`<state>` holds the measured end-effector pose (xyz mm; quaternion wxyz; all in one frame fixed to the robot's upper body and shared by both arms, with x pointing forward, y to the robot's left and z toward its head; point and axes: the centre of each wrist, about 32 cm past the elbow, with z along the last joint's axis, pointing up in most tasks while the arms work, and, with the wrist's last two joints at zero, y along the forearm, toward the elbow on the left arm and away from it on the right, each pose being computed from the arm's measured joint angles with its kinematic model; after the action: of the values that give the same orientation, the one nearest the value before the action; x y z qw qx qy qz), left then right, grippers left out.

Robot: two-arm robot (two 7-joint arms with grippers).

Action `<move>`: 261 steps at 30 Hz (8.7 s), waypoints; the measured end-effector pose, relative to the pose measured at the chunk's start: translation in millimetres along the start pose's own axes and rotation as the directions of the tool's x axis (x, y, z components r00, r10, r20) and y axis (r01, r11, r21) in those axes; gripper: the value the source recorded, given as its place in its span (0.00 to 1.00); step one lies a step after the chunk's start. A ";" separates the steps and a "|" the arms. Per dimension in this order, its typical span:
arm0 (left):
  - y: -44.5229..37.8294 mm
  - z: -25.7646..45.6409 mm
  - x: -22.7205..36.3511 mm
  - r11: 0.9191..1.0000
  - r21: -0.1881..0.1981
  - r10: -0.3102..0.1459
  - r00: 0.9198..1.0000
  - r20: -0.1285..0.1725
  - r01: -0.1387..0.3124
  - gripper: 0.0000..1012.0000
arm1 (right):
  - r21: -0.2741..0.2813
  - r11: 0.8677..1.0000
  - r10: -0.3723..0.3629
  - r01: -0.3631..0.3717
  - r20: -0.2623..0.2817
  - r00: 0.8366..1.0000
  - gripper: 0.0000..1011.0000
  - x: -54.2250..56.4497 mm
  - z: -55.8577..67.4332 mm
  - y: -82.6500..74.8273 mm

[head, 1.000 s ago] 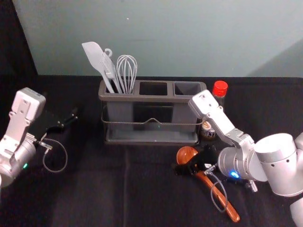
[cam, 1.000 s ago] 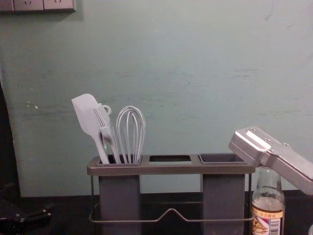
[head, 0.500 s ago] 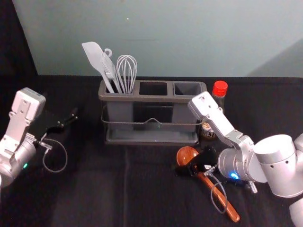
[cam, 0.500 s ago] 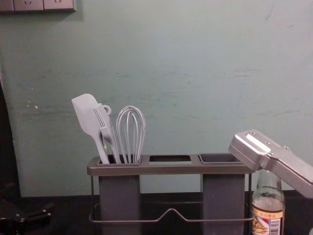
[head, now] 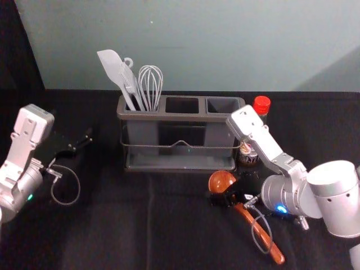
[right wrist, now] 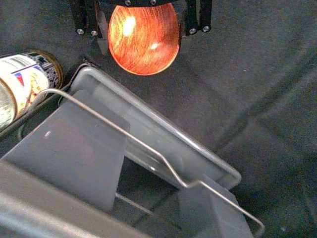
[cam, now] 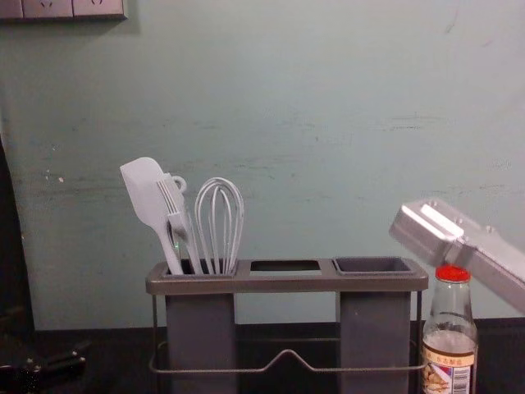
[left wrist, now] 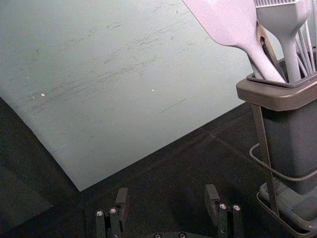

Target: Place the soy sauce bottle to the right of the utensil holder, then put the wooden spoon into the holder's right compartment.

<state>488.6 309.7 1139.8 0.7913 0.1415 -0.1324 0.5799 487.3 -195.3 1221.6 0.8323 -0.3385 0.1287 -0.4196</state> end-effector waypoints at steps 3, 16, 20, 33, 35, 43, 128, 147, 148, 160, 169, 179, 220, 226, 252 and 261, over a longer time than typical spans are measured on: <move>0.0 0.0 0.0 1.000 0.000 0.000 1.000 0.000 0.000 0.99 | 0.024 1.000 0.000 0.000 0.009 1.000 0.83 -2.1 2.1 -8.9; 0.0 0.0 0.0 1.000 0.000 0.000 1.000 0.000 0.000 0.99 | 0.277 0.961 -0.041 0.024 0.057 0.998 0.83 -5.3 -1.7 -62.2; 0.0 0.0 0.0 1.000 0.000 0.000 1.000 0.000 0.000 0.99 | 0.371 0.927 -0.088 0.058 0.063 0.994 0.83 -4.8 -9.0 -74.8; 0.0 0.0 0.0 1.000 0.000 0.000 1.000 0.000 0.000 0.99 | 0.631 0.775 -0.145 0.041 0.114 0.983 0.83 2.9 -32.7 -90.8; 0.0 0.0 0.0 1.000 0.000 0.000 1.000 0.000 0.000 0.99 | 0.673 0.739 -0.162 0.026 0.139 0.977 0.83 4.4 -38.6 -88.3; 0.0 0.0 0.0 1.000 0.000 0.000 1.000 0.000 0.000 0.99 | 0.800 0.600 -0.195 -0.025 0.177 0.965 0.83 10.5 -61.3 -70.6; 0.0 0.0 0.0 1.000 0.000 0.000 1.000 0.000 0.000 0.99 | 0.936 0.291 -0.195 -0.197 0.260 0.946 0.83 87.3 51.5 22.0; 0.0 0.0 0.0 1.000 0.000 0.000 1.000 0.000 0.000 0.99 | 0.978 0.165 -0.127 -0.126 0.148 0.981 0.83 75.5 25.0 69.8; 0.0 0.0 0.0 1.000 0.000 0.000 1.000 0.000 0.000 0.99 | 0.979 0.159 -0.123 -0.123 0.144 0.982 0.83 74.4 22.7 72.7; 0.0 0.0 0.0 1.000 0.000 0.000 1.000 0.000 0.000 0.99 | 0.985 0.146 -0.097 -0.093 0.108 0.989 0.83 69.1 1.6 92.8; 0.0 0.0 0.0 1.000 0.000 0.000 1.000 0.000 0.000 0.99 | 0.982 0.174 -0.075 -0.074 0.088 0.993 0.83 66.5 -11.2 103.4; 0.0 0.0 0.0 1.000 0.000 0.000 1.000 0.000 0.000 0.99 | 0.977 0.199 -0.059 -0.072 0.085 0.995 0.83 61.5 -23.9 110.4; 0.0 0.0 0.0 1.000 0.000 0.000 1.000 0.000 0.000 0.99 | 0.960 0.265 -0.063 -0.094 0.114 0.991 0.84 59.6 -39.4 112.8; 0.0 0.0 0.0 1.000 0.000 0.000 1.000 0.000 0.000 0.99 | 0.960 0.265 -0.064 -0.091 0.112 0.992 0.97 59.8 -39.6 112.6; 0.0 0.0 0.0 1.000 0.000 0.000 1.000 0.000 0.000 0.99 | 0.977 0.148 -0.212 -0.153 0.183 0.960 0.99 80.1 11.8 67.5; 0.0 0.0 0.0 1.000 0.000 0.000 1.000 0.000 0.000 0.99 | 0.983 0.140 -0.303 -0.121 0.158 0.940 0.99 110.7 14.9 39.0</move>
<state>488.6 309.7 1139.7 0.7913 0.1415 -0.1324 0.5799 586.6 -259.2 1214.1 0.8296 0.2176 -0.3351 -0.3900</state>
